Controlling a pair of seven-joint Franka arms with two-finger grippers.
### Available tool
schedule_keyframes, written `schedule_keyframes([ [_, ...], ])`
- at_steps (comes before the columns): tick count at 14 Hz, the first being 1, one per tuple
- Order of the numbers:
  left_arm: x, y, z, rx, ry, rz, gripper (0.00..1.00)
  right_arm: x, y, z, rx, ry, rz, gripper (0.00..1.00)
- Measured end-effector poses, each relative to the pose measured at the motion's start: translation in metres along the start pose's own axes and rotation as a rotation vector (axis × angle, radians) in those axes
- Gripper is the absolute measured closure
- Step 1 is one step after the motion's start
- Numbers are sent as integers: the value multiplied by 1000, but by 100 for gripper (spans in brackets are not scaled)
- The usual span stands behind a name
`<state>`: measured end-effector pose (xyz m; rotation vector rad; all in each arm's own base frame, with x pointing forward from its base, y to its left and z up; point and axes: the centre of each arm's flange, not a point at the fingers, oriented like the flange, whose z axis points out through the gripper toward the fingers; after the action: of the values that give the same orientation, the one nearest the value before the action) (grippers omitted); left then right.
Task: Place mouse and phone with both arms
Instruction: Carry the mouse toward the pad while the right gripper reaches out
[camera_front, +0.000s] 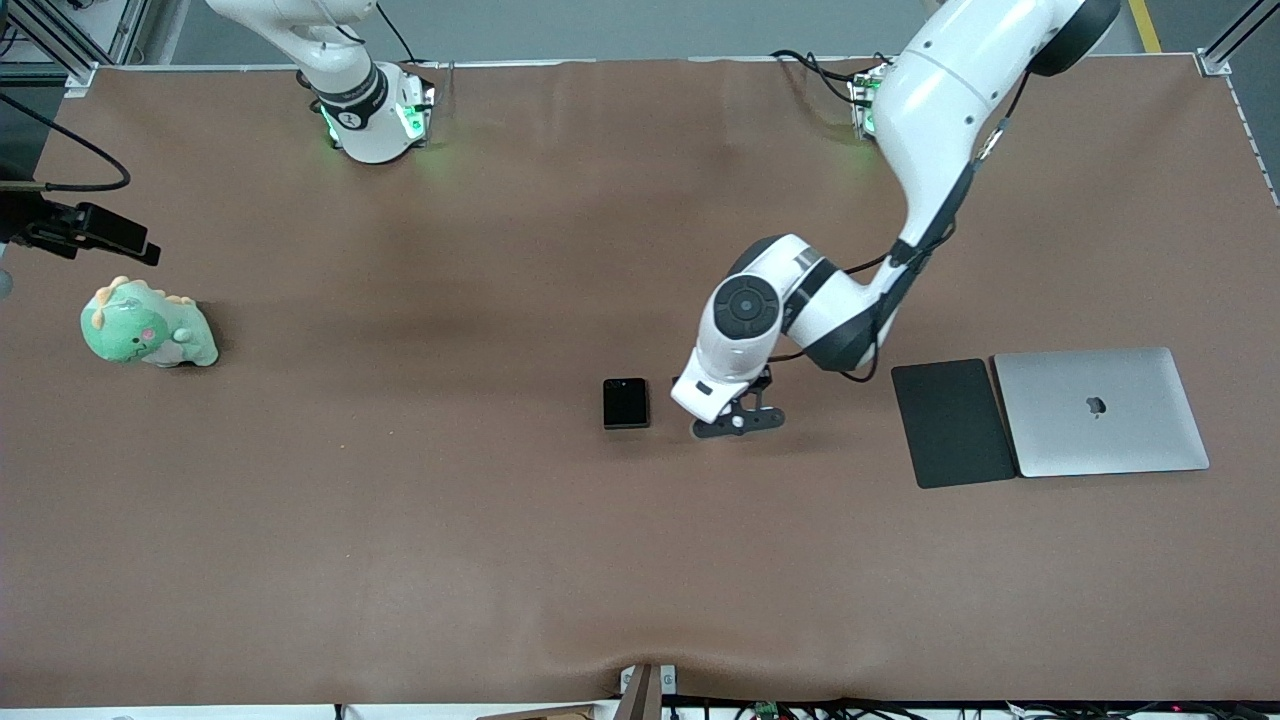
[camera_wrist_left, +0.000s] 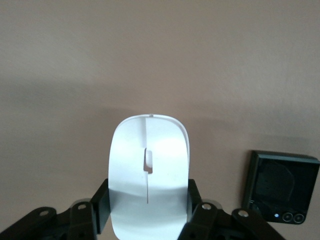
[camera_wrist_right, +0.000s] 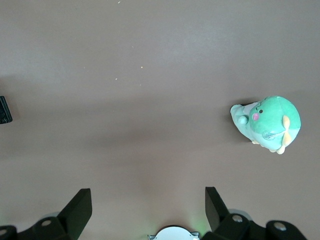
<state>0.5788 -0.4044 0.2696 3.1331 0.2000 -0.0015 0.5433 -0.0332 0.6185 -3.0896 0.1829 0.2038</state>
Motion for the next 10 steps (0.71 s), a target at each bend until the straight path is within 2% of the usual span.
schedule_keyframes([
  [5, 28, -78, -22, 40, -1, 28, 38, 2, -1, 3, 0, -6, -1, 0],
  [10, 51, -160, -23, 72, -25, 77, 38, 11, -12, 18, -4, -34, -20, 0],
])
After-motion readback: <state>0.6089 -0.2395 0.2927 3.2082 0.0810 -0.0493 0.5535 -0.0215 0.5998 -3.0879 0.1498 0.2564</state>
